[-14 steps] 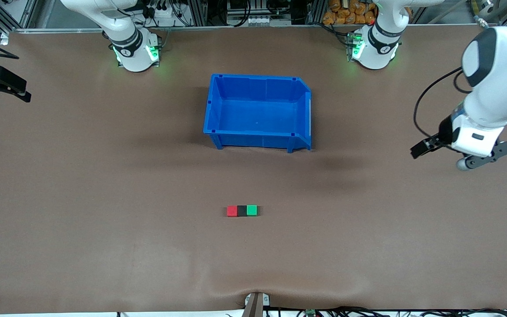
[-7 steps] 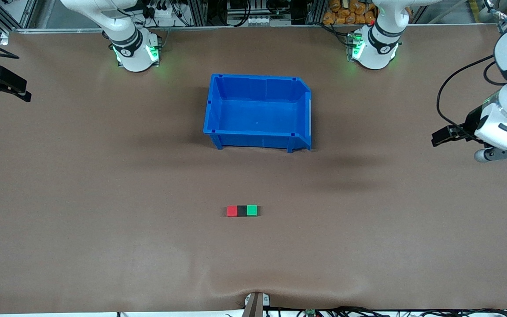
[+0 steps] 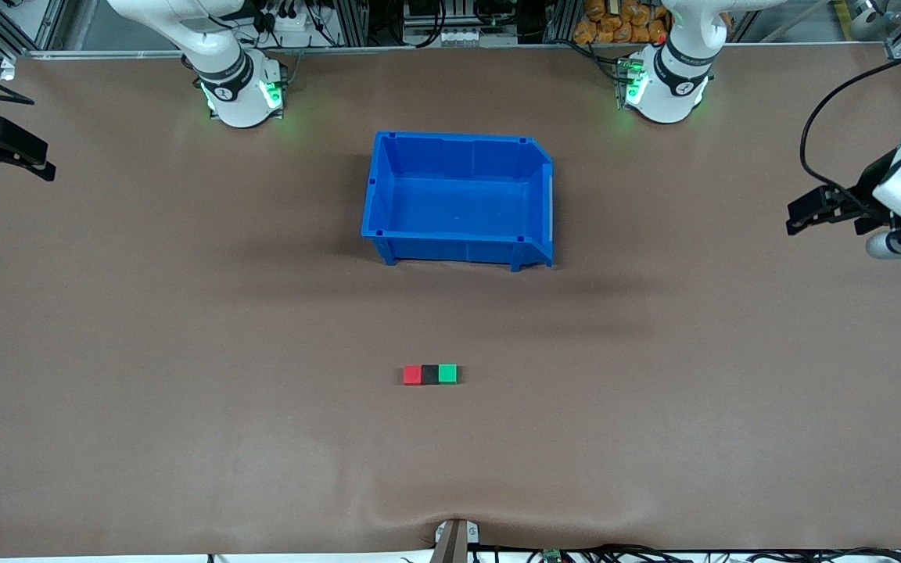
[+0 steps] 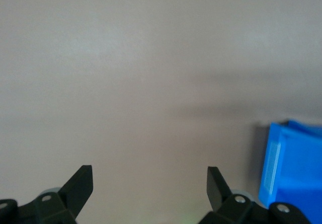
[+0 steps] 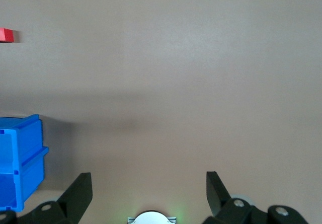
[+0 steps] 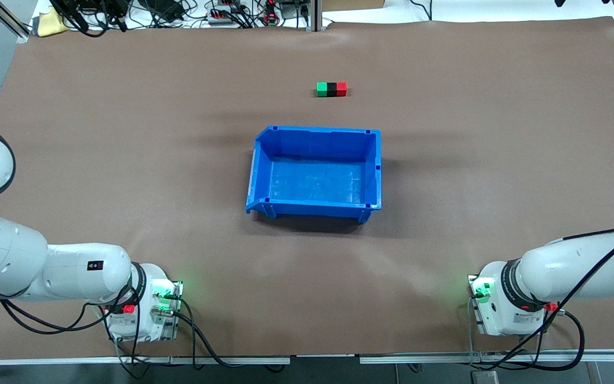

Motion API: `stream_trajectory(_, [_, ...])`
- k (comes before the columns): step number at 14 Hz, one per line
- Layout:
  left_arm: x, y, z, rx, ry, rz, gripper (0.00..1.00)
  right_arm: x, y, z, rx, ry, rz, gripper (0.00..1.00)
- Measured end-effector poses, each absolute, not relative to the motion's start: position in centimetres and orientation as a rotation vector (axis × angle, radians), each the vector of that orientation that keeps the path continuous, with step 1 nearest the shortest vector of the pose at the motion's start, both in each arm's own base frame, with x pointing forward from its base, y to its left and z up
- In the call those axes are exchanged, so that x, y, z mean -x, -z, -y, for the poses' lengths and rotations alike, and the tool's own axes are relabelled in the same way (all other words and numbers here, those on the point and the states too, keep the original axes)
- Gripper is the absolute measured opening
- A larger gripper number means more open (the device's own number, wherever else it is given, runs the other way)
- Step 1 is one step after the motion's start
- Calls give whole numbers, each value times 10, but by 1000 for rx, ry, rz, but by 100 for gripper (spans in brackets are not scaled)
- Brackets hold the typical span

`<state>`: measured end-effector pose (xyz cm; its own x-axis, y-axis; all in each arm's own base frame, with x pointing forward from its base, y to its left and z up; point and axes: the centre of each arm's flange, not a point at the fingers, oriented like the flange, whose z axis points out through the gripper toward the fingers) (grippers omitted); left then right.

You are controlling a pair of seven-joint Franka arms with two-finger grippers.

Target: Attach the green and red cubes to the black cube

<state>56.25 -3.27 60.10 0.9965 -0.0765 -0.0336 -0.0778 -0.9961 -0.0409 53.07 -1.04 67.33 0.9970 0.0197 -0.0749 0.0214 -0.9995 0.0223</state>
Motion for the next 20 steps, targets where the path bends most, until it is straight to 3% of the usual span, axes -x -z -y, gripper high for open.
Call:
stream_trajectory(6, [-543,-639,81,3084,-118,-300,100,-531,-673,11,-3116,118,-31,100])
stream_trajectory(20, [-543,-648,63,3100,-115,-173,100,-531,-671,11,-3116,128,-31,100])
